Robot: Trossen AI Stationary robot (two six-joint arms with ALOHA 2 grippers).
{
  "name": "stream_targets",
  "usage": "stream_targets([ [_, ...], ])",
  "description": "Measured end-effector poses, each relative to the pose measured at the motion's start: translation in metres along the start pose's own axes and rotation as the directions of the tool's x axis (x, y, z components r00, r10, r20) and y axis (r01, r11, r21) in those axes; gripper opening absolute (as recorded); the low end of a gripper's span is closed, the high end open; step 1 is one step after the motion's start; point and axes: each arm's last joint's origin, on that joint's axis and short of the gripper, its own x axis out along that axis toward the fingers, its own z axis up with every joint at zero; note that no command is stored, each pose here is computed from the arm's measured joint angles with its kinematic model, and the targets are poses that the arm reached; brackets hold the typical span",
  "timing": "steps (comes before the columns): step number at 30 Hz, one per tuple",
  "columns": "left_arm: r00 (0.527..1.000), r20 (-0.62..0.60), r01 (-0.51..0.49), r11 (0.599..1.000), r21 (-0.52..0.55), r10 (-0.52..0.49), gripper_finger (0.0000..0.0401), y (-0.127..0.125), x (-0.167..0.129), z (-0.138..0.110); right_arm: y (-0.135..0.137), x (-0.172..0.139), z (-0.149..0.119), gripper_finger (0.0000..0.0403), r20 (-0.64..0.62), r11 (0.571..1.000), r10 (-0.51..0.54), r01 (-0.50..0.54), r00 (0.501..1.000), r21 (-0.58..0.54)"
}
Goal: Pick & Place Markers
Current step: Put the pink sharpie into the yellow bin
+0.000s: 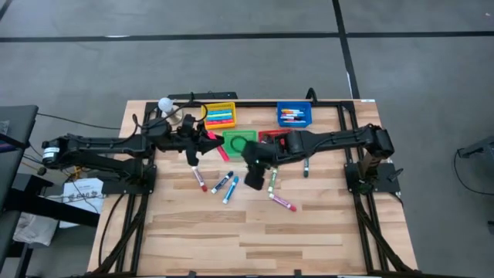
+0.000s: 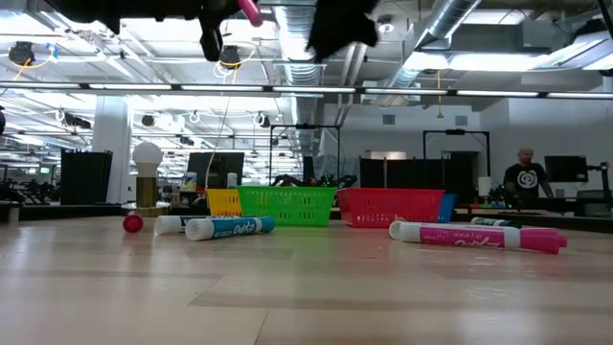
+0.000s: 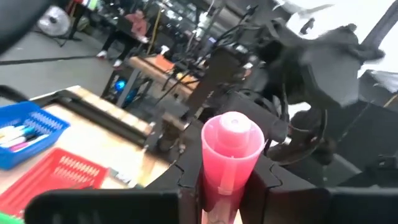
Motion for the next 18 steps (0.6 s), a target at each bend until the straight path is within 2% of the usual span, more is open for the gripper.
stream_targets([
  [5, 0.998, -0.05, -0.034, 0.999, 0.029, 0.035, 0.0056, 0.003, 0.0, -0.005, 0.018, -0.01, -0.03, 0.0123, -0.12, 0.973, -0.21, 0.196, 0.97, -0.121],
  [7, 0.997, -0.058, -0.05, 0.998, 0.031, 0.052, 0.0056, 0.004, 0.0, -0.005, 0.025, -0.016, -0.039, 0.012, -0.119, 0.963, -0.241, 0.221, 0.963, -0.155],
  [13, 0.982, -0.122, -0.131, 0.985, 0.112, 0.145, 0.0056, -0.002, 0.005, 0.009, 0.027, -0.04, -0.062, 0.0101, -0.059, 0.97, -0.188, 0.176, 0.98, -0.167],
  [18, 0.966, -0.163, -0.168, 0.965, 0.202, 0.202, 0.0056, -0.007, 0.017, 0.025, 0.012, -0.066, -0.078, 0.008, 0.083, 0.988, -0.085, 0.095, 0.993, -0.12],
])
